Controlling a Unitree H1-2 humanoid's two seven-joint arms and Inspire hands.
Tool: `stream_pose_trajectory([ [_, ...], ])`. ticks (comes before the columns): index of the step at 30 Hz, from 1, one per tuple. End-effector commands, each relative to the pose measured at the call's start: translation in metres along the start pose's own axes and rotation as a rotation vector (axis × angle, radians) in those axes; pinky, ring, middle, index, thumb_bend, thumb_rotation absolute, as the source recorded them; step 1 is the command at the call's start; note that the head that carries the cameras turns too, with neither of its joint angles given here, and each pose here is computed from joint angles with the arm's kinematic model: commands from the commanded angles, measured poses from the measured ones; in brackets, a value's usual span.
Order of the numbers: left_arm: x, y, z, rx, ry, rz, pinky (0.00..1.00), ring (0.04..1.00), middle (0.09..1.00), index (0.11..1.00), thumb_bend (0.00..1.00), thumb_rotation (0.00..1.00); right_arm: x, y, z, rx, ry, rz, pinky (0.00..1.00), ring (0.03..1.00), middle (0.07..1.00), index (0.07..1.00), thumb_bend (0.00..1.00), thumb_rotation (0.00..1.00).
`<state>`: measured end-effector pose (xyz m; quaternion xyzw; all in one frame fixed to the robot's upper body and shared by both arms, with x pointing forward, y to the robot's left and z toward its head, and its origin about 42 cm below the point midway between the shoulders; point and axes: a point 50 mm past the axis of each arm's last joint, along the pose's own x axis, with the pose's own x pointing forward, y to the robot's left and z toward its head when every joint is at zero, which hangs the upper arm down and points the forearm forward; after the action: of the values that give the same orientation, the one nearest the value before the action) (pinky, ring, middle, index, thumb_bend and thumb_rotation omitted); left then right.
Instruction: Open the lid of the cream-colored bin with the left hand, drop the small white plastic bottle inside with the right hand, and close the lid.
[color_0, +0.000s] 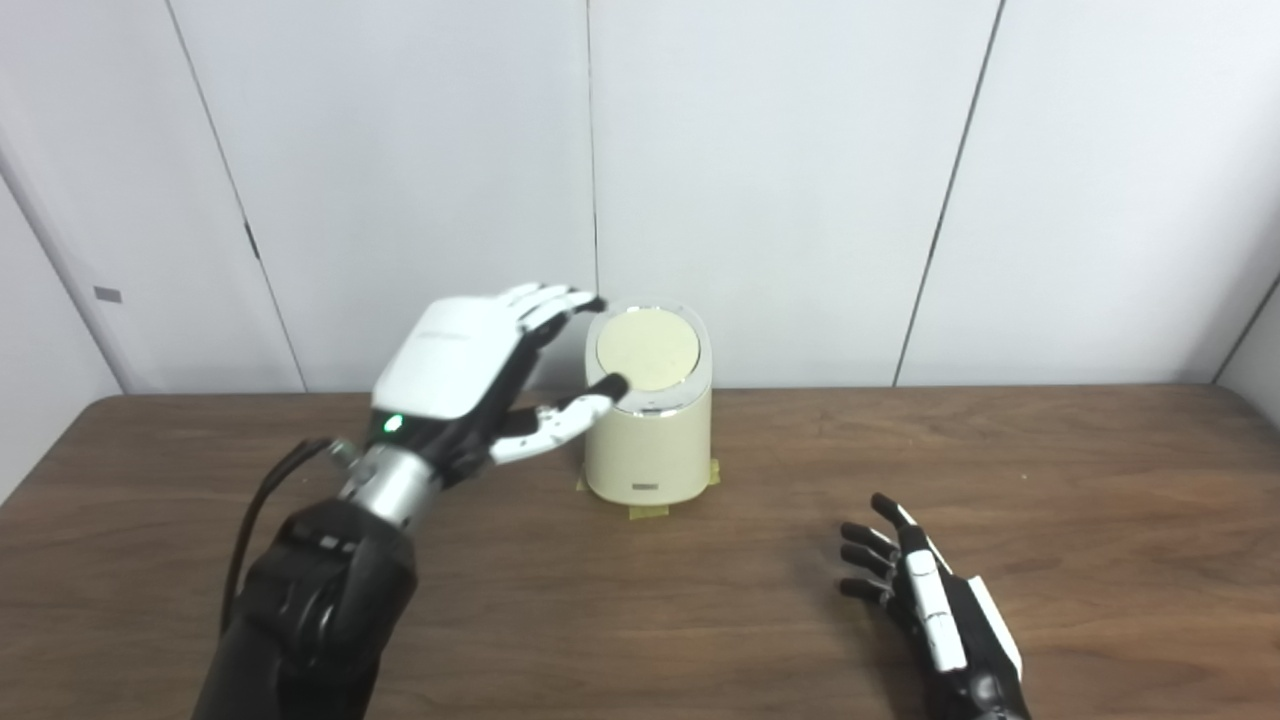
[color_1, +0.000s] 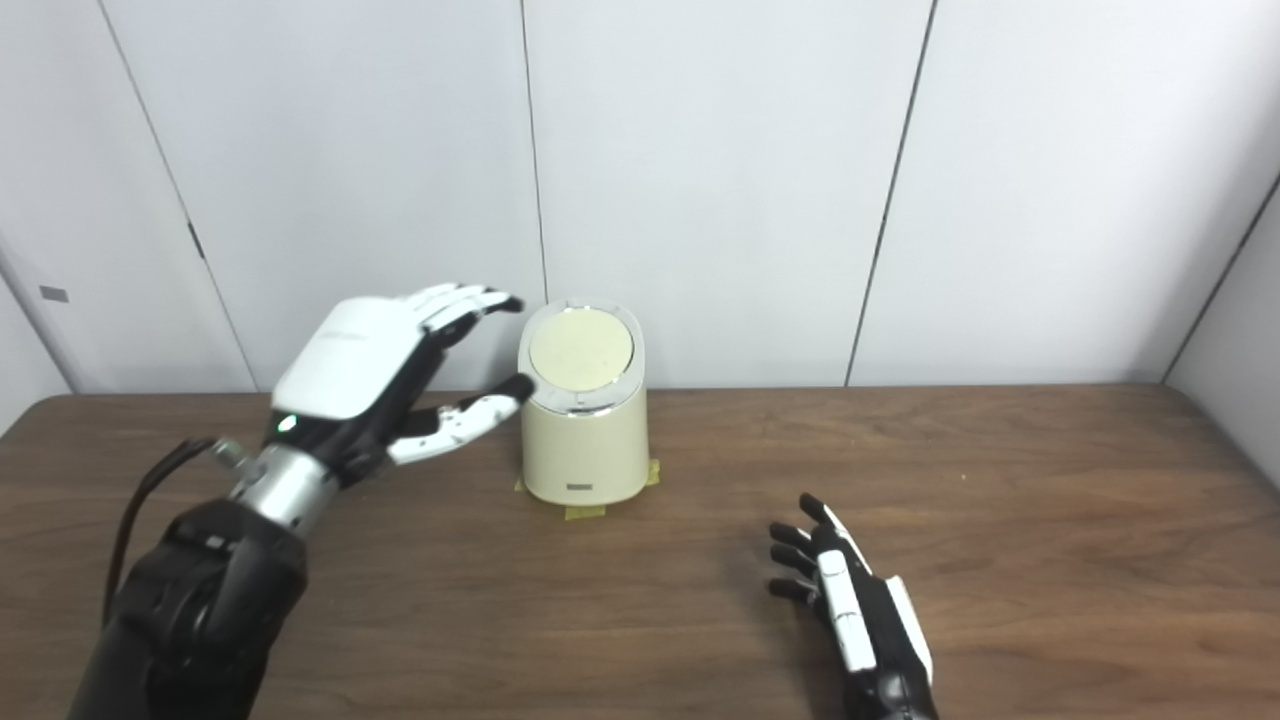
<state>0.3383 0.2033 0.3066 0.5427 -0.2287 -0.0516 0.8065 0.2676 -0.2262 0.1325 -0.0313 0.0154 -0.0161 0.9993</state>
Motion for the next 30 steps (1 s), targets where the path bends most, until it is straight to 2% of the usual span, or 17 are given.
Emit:
stream_pose_trajectory([
  [1, -0.006, 0.012, 0.003, -0.092, 0.015, 0.088, 0.81, 0.915, 0.902, 0.876, 0.42, 0.82, 0.008, 0.001, 0.021, 0.007, -0.088, 0.011, 0.7, 0.814, 0.82, 0.922, 0.56, 1.0],
  [4, -0.025, 0.005, -0.009, -0.305, 0.097, 0.088, 0.82, 0.912, 0.916, 0.877, 0.39, 0.81, 0.008, 0.001, 0.024, 0.019, -0.092, 0.007, 0.7, 0.807, 0.819, 0.916, 0.55, 1.0],
  [6, -0.038, -0.002, -0.02, -0.43, 0.146, 0.074, 0.85, 0.906, 0.92, 0.902, 0.38, 0.87, 0.008, 0.0, 0.025, 0.036, -0.102, 0.0, 0.68, 0.803, 0.816, 0.91, 0.55, 1.0],
  [9, -0.056, -0.012, -0.033, -0.547, 0.222, 0.062, 0.88, 0.912, 0.912, 0.923, 0.37, 0.94, 0.007, -0.001, 0.029, 0.044, -0.123, -0.007, 0.67, 0.801, 0.811, 0.906, 0.56, 1.0],
  [17, -0.096, -0.043, -0.05, -0.933, 0.334, 0.116, 0.89, 0.907, 0.916, 0.946, 0.41, 0.93, 0.004, -0.007, 0.037, 0.069, -0.149, -0.004, 0.72, 0.829, 0.835, 0.917, 0.55, 1.0],
  [27, -0.139, -0.072, -0.056, -1.043, 0.411, 0.156, 0.95, 0.925, 0.931, 0.959, 0.37, 0.97, -0.006, -0.008, 0.043, 0.049, -0.167, 0.007, 0.75, 0.867, 0.893, 0.929, 0.55, 1.0],
  [30, -0.15, -0.076, -0.056, -1.087, 0.447, 0.19, 0.96, 0.937, 0.941, 0.953, 0.38, 0.92, -0.014, -0.009, 0.039, 0.021, -0.148, 0.007, 0.8, 0.899, 0.924, 0.933, 0.56, 1.0],
])
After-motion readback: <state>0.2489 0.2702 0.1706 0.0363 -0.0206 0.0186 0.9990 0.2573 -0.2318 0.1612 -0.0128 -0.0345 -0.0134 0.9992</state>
